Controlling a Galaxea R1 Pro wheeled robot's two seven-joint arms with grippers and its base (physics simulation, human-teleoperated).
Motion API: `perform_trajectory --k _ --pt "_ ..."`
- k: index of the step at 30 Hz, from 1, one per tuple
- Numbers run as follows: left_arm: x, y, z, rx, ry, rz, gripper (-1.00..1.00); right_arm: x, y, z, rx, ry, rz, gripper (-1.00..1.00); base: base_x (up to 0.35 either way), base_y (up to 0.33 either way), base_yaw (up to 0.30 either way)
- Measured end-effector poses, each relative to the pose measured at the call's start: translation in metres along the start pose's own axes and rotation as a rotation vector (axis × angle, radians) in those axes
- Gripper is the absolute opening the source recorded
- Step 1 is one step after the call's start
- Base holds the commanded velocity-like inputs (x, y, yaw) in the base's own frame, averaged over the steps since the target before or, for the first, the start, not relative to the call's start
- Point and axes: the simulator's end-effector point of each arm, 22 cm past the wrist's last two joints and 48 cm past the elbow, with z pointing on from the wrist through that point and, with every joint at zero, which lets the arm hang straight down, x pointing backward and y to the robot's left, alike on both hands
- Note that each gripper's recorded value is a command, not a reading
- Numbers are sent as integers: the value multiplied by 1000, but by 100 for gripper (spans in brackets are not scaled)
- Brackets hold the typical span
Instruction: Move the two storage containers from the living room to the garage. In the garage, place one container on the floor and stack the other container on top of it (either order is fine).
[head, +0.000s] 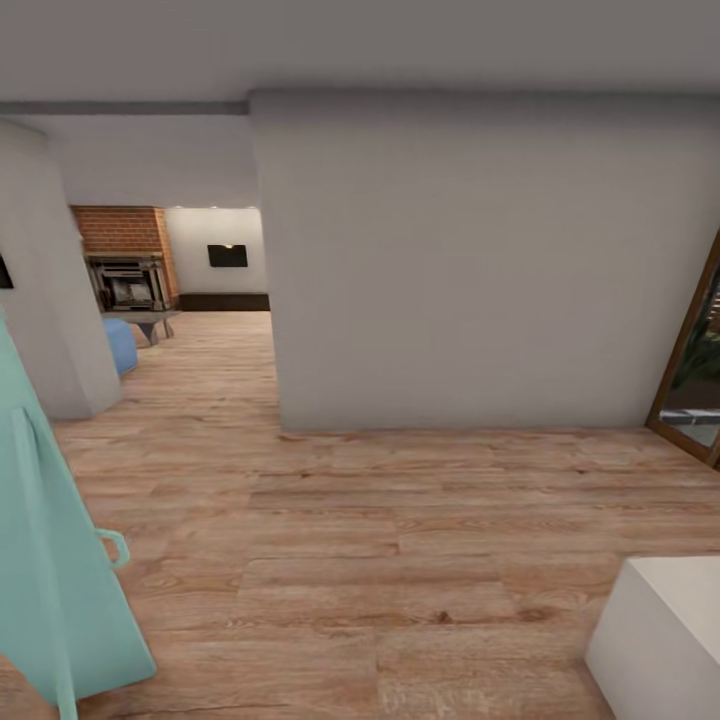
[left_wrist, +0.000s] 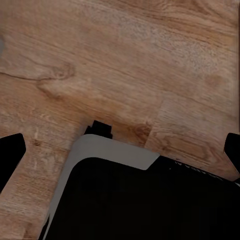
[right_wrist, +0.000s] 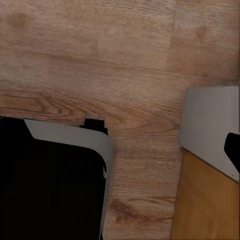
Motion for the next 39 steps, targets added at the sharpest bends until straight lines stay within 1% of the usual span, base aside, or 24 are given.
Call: perform_trajectory --k 13,24,34,39 --pt "0 0 0 0 0 0 100 0 1 0 -1 0 0 100 322 0 0" --pt "0 0 0 -1 0 0 100 -1 3 0 -4 -1 11 100 322 0 0" --pt "0 0 0 -1 1 0 100 -2 9 0 -10 -3 13 100 322 0 0" --pt "0 0 0 0 1 0 100 -2 7 0 -9 -4 9 100 322 0 157"
